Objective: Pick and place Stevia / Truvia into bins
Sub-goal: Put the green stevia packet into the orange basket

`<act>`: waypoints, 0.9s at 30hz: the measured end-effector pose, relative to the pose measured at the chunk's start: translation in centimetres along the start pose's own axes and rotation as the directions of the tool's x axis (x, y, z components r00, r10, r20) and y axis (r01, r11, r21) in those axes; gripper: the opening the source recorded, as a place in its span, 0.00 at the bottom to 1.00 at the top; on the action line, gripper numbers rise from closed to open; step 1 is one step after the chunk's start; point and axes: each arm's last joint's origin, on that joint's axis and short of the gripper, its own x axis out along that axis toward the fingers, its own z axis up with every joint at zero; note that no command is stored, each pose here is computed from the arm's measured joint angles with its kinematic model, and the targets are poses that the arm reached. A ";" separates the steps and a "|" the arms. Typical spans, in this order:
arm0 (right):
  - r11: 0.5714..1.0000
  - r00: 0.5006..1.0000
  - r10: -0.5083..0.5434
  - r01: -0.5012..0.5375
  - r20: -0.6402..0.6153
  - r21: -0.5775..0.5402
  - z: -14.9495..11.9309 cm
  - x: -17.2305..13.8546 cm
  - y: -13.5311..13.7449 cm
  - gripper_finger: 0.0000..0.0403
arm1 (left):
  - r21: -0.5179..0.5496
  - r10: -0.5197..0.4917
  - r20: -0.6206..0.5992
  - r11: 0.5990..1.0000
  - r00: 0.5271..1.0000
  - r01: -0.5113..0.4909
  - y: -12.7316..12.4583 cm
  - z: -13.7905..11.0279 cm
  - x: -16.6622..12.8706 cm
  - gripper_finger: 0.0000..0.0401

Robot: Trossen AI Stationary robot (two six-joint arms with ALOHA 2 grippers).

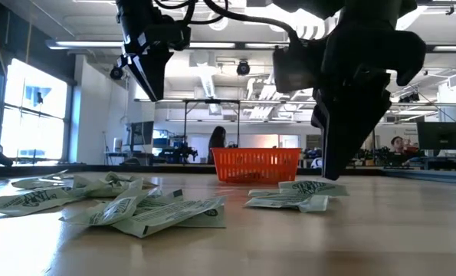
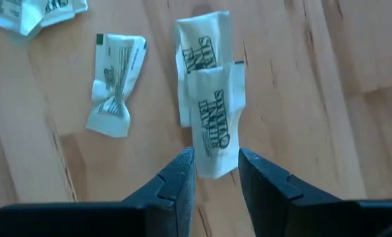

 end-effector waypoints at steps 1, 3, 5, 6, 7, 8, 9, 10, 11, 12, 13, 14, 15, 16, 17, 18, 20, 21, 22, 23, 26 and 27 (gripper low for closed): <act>1.000 1.000 0.001 -0.001 0.004 -0.003 0.0 0.0 0.0 0.27 | 0.000 0.003 0.002 1.000 1.000 -0.003 0.0 0.0 0.0 0.42; 1.000 1.000 0.005 -0.005 0.010 -0.005 0.1 0.1 0.1 0.27 | 0.000 0.007 0.004 1.000 1.000 -0.007 0.0 0.0 0.0 0.42; 1.000 1.000 -0.002 0.002 0.004 -0.006 0.1 0.4 0.0 0.27 | 0.000 0.008 0.004 1.000 1.000 -0.008 0.0 0.0 0.0 0.42; 1.000 1.000 -0.003 0.003 0.002 -0.009 0.1 0.6 0.0 0.27 | 0.000 0.009 0.005 1.000 1.000 -0.009 0.0 0.0 0.0 0.42; 1.000 1.000 -0.006 0.006 -0.006 -0.014 0.0 0.9 0.0 0.27 | 0.001 0.009 0.004 1.000 1.000 -0.009 0.0 0.0 0.0 0.42; 1.000 1.000 -0.007 0.007 -0.015 -0.014 0.0 1.1 -0.1 0.27 | 0.001 0.011 0.002 1.000 1.000 -0.011 0.0 0.0 0.0 0.42; 1.000 1.000 -0.003 0.003 -0.027 -0.014 -0.1 1.3 -0.1 0.27 | 0.001 0.012 0.001 1.000 1.000 -0.012 0.1 0.0 0.0 0.42; 1.000 0.999 0.001 -0.001 -0.036 -0.014 -0.1 1.5 -0.1 0.27 | 0.002 0.013 0.000 1.000 1.000 -0.013 0.1 0.0 0.0 0.42; 1.000 0.999 0.004 -0.005 -0.043 -0.014 -0.2 1.6 -0.1 0.26 | 0.002 0.013 -0.001 1.000 1.000 -0.013 0.1 0.0 0.0 0.42; 1.000 0.999 0.007 -0.008 -0.047 -0.014 -0.2 1.7 -0.1 0.25 | 0.002 0.013 -0.001 1.000 1.000 -0.013 0.1 0.0 0.0 0.42; 1.000 0.999 0.009 -0.010 -0.051 -0.014 -0.2 1.8 -0.1 0.23 | 0.002 0.013 -0.001 1.000 1.000 -0.013 0.1 0.0 0.0 0.42; 1.000 0.999 0.010 -0.011 -0.053 -0.014 -0.2 1.8 -0.1 0.20 | 0.002 0.013 -0.001 1.000 1.000 -0.013 0.1 0.0 0.0 0.42; 1.000 0.998 0.011 -0.012 -0.054 -0.014 -0.2 1.8 -0.1 0.16 | 0.002 0.013 0.000 1.000 1.000 -0.013 0.1 0.0 0.0 0.42; 1.000 0.998 0.012 -0.013 -0.057 -0.014 -0.2 1.8 -0.1 0.12 | 0.002 0.013 -0.001 1.000 1.000 -0.013 0.1 0.0 0.0 0.42; 1.000 0.998 0.011 -0.012 -0.059 -0.014 -0.3 1.8 -0.1 0.07 | 0.002 0.013 0.000 1.000 1.000 -0.013 0.1 0.0 0.0 0.42; 1.000 0.998 0.010 -0.011 -0.061 -0.013 -0.3 1.8 -0.1 0.04 | 0.002 0.013 0.000 1.000 1.000 -0.013 0.1 0.0 0.0 0.42; 1.000 0.998 0.013 -0.012 -0.066 0.011 -0.3 1.6 -0.1 0.02 | 0.002 0.013 0.000 1.000 1.000 -0.013 0.1 0.0 0.0 0.42; 0.999 0.997 0.012 -0.010 -0.071 0.034 -0.4 1.4 -0.1 0.03 | 0.002 0.013 0.001 1.000 1.000 -0.013 0.1 0.0 0.0 0.42; 0.999 0.997 0.007 -0.004 -0.072 0.054 -0.4 1.0 -0.2 0.03 | 0.002 0.014 0.001 1.000 1.000 -0.014 0.1 0.0 0.0 0.42; 0.997 0.998 -0.002 0.007 -0.069 0.075 -0.5 0.5 -0.3 0.02 | 0.002 0.016 0.003 1.000 1.000 -0.016 0.1 0.0 0.0 0.42; 0.986 0.999 -0.036 0.036 -0.004 0.166 -0.4 -2.3 -0.4 0.01 | 0.001 0.030 0.014 1.000 0.999 -0.030 0.1 0.0 0.0 0.42; 0.978 0.998 -0.055 0.050 0.021 0.202 -0.4 -3.4 -0.5 0.01 | 0.001 0.033 0.016 0.999 0.999 -0.033 0.1 0.0 0.0 0.42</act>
